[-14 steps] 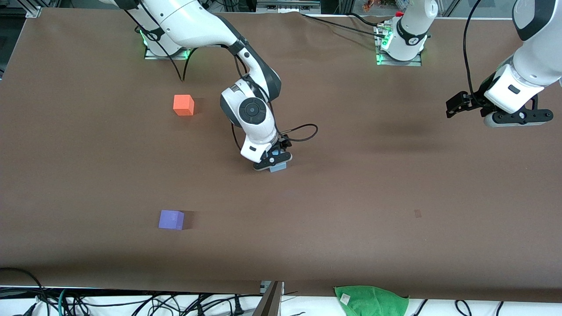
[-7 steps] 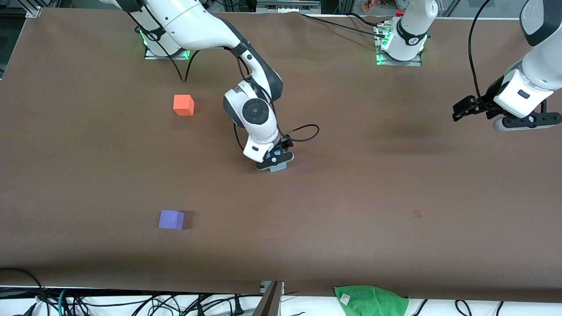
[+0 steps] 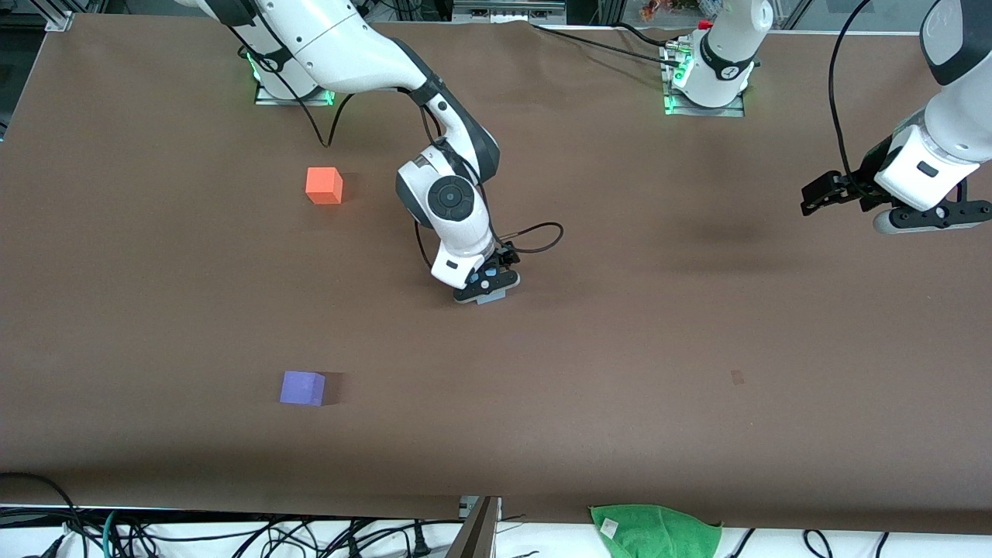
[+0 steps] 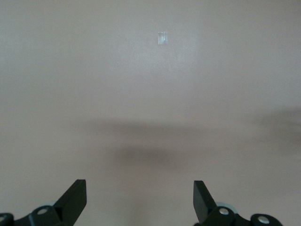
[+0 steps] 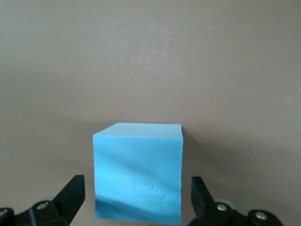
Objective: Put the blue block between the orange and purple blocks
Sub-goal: 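Lift and carry the blue cube with the right gripper toward the orange cube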
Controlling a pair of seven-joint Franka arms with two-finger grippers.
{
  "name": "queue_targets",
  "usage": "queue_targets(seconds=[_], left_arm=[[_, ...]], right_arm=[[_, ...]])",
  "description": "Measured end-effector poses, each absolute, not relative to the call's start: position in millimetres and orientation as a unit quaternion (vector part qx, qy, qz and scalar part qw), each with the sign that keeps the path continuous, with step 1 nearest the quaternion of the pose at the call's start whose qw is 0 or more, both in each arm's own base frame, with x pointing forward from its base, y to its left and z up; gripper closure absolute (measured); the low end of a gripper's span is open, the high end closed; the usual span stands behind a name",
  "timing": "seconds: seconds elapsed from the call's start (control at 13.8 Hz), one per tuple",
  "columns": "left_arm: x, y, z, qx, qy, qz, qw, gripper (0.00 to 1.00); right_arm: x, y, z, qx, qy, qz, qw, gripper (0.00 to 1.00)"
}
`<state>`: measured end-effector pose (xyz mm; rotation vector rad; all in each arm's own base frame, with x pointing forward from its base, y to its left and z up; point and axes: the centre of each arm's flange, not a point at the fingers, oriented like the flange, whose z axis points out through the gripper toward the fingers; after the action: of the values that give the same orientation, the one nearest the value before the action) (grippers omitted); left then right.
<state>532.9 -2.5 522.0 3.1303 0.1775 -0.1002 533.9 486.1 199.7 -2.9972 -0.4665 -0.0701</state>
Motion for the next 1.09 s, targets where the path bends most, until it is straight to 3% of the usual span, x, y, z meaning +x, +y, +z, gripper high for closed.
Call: queue_targets(seconds=[0.36, 0.44, 0.58, 0.65, 0.87, 1.09], left_arm=[[532.9, -2.3, 522.0, 0.998, 0.057, -0.032, 0.002, 0.00], [532.9, -2.3, 522.0, 0.998, 0.057, -0.032, 0.002, 0.00], [532.9, -2.3, 522.0, 0.998, 0.057, -0.032, 0.002, 0.00], [532.9, -2.3, 522.0, 0.998, 0.057, -0.032, 0.002, 0.00], [533.1, -2.0, 521.3, 0.998, 0.057, -0.033, 0.002, 0.00], [533.1, -1.9, 521.3, 0.998, 0.057, -0.033, 0.002, 0.00]], right_arm=[[536.9, 488.2, 201.6, -0.985, -0.153, -0.040, 0.063, 0.02], [537.2, 488.3, 202.0, -0.985, -0.152, -0.041, 0.064, 0.08], [538.0, 487.9, 202.4, -0.985, -0.152, -0.042, 0.064, 0.33], [538.6, 488.0, 203.4, -0.985, -0.152, -0.043, 0.065, 0.39], [543.9, 484.7, 205.8, -0.986, -0.148, -0.049, 0.064, 0.41], [572.5, 457.8, 223.6, -0.989, -0.126, -0.055, 0.060, 0.41]])
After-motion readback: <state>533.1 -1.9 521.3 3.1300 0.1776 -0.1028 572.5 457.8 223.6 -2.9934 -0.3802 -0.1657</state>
